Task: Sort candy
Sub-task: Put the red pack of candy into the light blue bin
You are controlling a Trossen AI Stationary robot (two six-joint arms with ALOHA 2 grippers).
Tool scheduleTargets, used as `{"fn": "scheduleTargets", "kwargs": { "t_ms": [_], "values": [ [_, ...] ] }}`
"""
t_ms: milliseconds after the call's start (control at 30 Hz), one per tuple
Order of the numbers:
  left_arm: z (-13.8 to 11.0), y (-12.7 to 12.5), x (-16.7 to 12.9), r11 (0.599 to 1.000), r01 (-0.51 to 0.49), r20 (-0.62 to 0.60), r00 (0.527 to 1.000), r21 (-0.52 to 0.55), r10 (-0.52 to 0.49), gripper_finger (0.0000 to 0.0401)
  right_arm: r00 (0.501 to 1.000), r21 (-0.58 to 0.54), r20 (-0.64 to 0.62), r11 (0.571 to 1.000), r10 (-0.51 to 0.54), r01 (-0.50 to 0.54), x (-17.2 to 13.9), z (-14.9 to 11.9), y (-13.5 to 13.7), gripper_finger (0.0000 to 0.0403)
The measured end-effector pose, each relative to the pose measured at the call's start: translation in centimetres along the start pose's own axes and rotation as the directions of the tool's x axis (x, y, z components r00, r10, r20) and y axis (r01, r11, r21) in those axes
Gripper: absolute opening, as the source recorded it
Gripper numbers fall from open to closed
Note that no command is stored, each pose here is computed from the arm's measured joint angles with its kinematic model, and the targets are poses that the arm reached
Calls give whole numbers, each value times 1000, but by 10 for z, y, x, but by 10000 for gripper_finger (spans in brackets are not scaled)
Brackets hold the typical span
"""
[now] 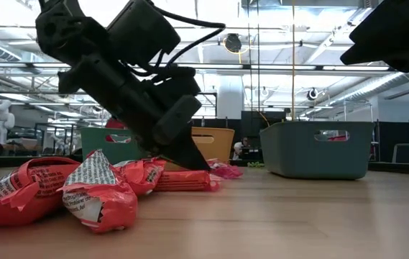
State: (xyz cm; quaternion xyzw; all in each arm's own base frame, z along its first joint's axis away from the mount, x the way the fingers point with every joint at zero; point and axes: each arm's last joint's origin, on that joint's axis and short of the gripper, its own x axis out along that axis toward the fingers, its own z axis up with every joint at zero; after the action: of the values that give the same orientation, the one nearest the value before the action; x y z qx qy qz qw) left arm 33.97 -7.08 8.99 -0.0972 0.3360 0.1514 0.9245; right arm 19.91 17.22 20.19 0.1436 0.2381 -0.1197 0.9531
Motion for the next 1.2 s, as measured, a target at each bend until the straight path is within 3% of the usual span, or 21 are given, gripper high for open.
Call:
{"fn": "scheduleTargets", "kwargs": {
  "t_ms": [267, 867, 1000, 1200],
  "values": [
    [22, -12, -11, 998, 45, -8, 999, 35, -45, 2, 1000, -1, -2, 1000, 2, -2, 0, 0, 0, 165],
    [84, -11, -111, 995, 95, 177, 979, 38, -101, 0, 1000, -1, -2, 1000, 2, -2, 0, 0, 0, 165],
    [90, -1, -132, 998, 44, 184, 982, 37, -50, 0, 1000, 1, -2, 1000, 3, -3, 0, 0, 0, 165],
    [76, 30, -160, 992, -122, 229, 965, -25, 124, 0, 1000, 8, 0, 1000, 6, -6, 0, 0, 1, 165]
  ]
}}
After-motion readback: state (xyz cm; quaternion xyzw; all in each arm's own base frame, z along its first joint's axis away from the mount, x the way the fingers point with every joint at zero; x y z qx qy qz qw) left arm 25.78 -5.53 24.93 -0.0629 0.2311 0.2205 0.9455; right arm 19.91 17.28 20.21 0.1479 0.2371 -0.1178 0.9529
